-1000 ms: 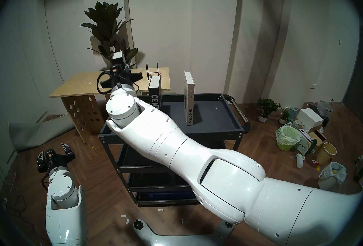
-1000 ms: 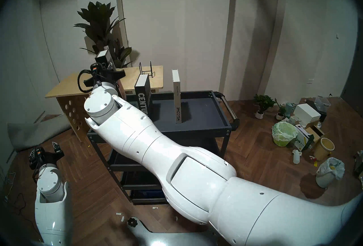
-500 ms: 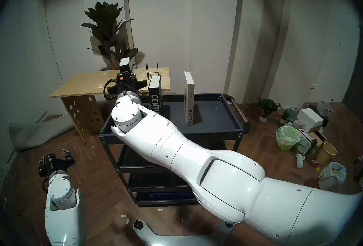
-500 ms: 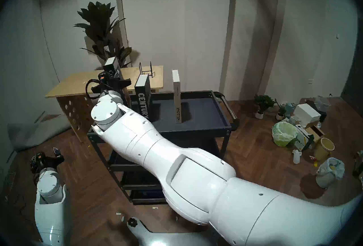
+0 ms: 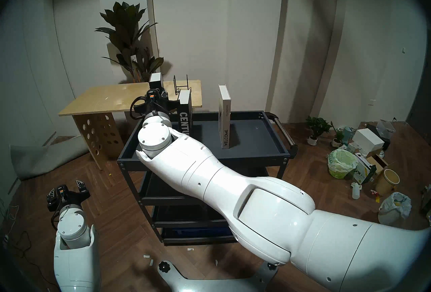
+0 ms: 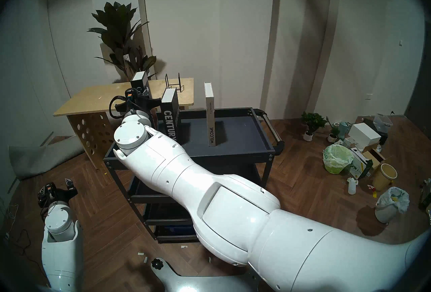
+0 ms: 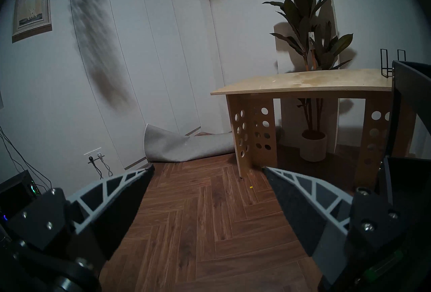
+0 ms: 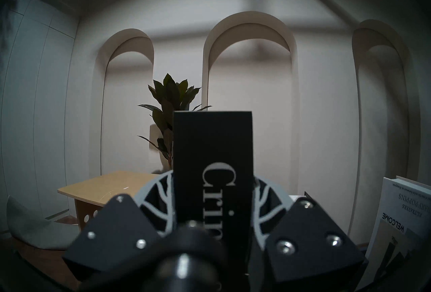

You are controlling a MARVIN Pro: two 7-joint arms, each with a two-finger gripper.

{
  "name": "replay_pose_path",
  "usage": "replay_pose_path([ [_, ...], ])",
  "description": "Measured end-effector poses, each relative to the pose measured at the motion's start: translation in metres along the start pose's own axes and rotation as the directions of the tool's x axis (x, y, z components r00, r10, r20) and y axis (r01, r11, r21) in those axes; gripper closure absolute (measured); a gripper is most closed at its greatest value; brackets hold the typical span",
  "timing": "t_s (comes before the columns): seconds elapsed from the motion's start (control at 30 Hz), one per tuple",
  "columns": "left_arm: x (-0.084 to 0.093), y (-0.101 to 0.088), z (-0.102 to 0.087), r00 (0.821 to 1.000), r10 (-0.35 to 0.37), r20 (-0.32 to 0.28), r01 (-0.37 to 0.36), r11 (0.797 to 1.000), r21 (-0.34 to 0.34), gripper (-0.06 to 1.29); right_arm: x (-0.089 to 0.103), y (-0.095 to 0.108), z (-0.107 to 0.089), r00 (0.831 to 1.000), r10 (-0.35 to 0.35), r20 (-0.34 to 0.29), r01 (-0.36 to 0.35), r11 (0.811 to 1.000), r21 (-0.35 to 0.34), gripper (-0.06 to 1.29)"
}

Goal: Sort the books onto the shelf by size, largest to the left

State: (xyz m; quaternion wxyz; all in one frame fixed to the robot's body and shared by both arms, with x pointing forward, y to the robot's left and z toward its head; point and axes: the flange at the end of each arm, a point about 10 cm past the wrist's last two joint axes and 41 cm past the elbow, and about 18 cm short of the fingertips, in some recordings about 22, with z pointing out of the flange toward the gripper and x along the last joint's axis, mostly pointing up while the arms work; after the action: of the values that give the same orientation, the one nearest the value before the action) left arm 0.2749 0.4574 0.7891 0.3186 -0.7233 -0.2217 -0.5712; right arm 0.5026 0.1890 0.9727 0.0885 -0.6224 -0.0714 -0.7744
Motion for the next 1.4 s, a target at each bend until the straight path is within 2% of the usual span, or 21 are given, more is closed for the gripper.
replay_pose_path([
  [0.47, -0.012, 0.012, 0.001, 1.0, 0.012, 0.029, -0.011, 0.999, -0.046, -0.01, -0.021, 0.007, -0.002, 0.999, 0.027, 0.036, -0.026, 1.0, -0.017, 0.82],
  [1.23, -0.025, 0.016, 0.006, 0.998, 0.03, 0.056, -0.026, 0.997, -0.078, -0.01, -0.036, 0.002, -0.008, 0.999, 0.04, 0.022, -0.041, 0.999, 0.034, 0.84],
  [1.4, -0.026, 0.016, 0.007, 0.998, 0.033, 0.058, -0.028, 0.996, -0.082, -0.01, -0.037, 0.001, -0.009, 0.999, 0.041, 0.013, -0.041, 0.998, 0.045, 0.79],
])
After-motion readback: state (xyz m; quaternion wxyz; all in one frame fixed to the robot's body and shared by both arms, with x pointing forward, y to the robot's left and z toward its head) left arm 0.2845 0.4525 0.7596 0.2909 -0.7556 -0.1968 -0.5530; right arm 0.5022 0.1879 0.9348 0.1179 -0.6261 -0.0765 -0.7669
